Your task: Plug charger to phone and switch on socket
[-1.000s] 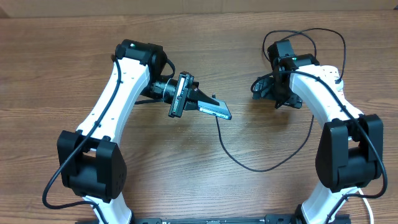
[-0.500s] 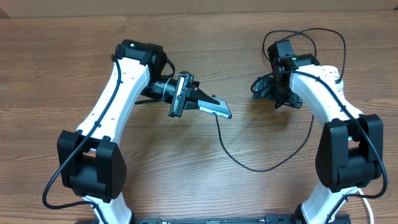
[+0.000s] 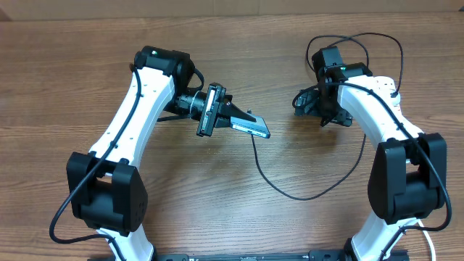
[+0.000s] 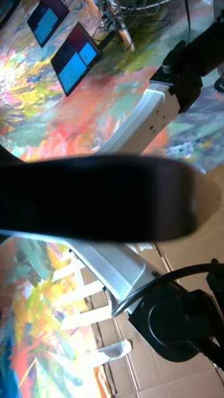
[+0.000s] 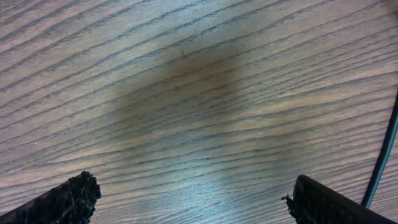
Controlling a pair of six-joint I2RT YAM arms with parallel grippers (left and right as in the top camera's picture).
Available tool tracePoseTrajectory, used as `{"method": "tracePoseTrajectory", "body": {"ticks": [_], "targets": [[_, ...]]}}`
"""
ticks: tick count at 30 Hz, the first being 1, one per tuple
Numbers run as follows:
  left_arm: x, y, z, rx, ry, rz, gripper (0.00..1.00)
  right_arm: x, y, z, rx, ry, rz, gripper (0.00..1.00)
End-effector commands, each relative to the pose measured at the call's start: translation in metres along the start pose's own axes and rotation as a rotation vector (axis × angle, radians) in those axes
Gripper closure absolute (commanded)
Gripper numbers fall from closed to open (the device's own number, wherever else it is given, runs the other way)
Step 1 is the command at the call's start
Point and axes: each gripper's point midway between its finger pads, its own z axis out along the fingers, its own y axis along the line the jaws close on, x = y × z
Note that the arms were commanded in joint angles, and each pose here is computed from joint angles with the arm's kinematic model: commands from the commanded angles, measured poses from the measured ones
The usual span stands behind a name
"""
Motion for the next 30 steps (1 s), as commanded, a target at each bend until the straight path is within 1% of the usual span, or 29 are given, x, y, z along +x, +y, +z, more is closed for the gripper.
{"method": "tracePoseTrajectory", "body": {"ticks": [1,4,9,12,17,21,23,26,30], "targets": [[0.002,0.004,-0.001,-0.025,-0.024,0.006,0.96,-0.004,0.002,-0.006,-0.01,-0.021,0.002,0.0],[-0.012,0.021,-0.003,-0.121,-0.104,-0.003,0.96,-0.004,0.002,-0.006,-0.01,-0.021,0.002,0.0],[-0.049,0.063,-0.022,-0.379,-0.336,-0.039,0.96,-0.004,0.003,-0.006,-0.011,-0.02,0.002,0.0],[-0.079,0.076,-0.044,-0.518,-0.504,0.024,0.96,-0.004,0.002,-0.006,-0.01,-0.021,0.002,0.0],[-0.122,0.079,-0.085,-0.69,-0.77,0.129,0.96,-0.004,0.003,-0.006,-0.011,-0.02,0.002,0.0],[-0.151,0.059,-0.113,-0.738,-0.963,0.244,0.96,-0.004,0.002,-0.006,-0.01,-0.021,0.002,0.0],[-0.161,0.047,-0.121,-0.749,-1.02,0.314,0.96,-0.004,0.003,-0.006,-0.011,-0.02,0.002,0.0],[-0.174,0.027,-0.124,-0.753,-1.055,0.457,0.96,-0.004,0.003,-0.006,-0.011,-0.02,0.002,0.0],[-0.184,0.014,-0.114,-0.708,-1.022,0.568,0.96,-0.004,0.003,-0.006,-0.011,-0.02,0.002,0.0]]}}
